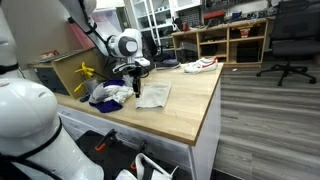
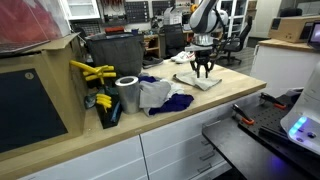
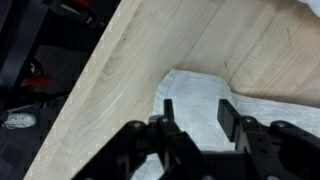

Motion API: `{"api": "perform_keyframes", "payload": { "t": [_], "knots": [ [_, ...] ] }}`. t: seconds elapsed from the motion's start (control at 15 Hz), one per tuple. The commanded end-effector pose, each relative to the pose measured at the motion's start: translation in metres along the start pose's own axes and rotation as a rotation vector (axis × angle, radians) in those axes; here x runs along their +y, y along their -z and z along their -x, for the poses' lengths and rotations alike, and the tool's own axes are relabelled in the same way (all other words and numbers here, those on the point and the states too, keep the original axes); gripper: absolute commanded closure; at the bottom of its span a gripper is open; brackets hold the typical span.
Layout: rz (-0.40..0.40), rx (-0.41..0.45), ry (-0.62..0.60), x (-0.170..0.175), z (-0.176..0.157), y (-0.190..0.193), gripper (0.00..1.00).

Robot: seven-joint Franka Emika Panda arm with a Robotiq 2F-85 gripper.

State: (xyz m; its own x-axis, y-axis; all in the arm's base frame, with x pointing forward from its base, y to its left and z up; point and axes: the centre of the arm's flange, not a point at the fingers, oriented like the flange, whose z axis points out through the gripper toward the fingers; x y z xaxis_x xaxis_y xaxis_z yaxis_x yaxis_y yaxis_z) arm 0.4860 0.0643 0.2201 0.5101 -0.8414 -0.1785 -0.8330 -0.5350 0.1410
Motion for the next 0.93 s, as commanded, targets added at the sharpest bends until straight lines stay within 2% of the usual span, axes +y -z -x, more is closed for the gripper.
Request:
{"api": "perform_keyframes", "payload": {
  "t": [0.0, 0.13, 0.2, 0.53, 0.87],
  "knots": [
    [-0.027, 0.001, 0.008, 0.002, -0.003, 0.021, 0.19],
    [-0.013, 0.015, 0.052, 0.000, -0.007, 0.037, 0.04],
    [0.013, 0.020, 0.087, -0.001, -0.010, 0.045, 0.01],
    [0.221, 0.069, 0.261, -0.012, -0.037, 0.080, 0.00],
    [0.304, 0.136, 0.408, -0.032, -0.063, 0.105, 0.00]
  ]
}}
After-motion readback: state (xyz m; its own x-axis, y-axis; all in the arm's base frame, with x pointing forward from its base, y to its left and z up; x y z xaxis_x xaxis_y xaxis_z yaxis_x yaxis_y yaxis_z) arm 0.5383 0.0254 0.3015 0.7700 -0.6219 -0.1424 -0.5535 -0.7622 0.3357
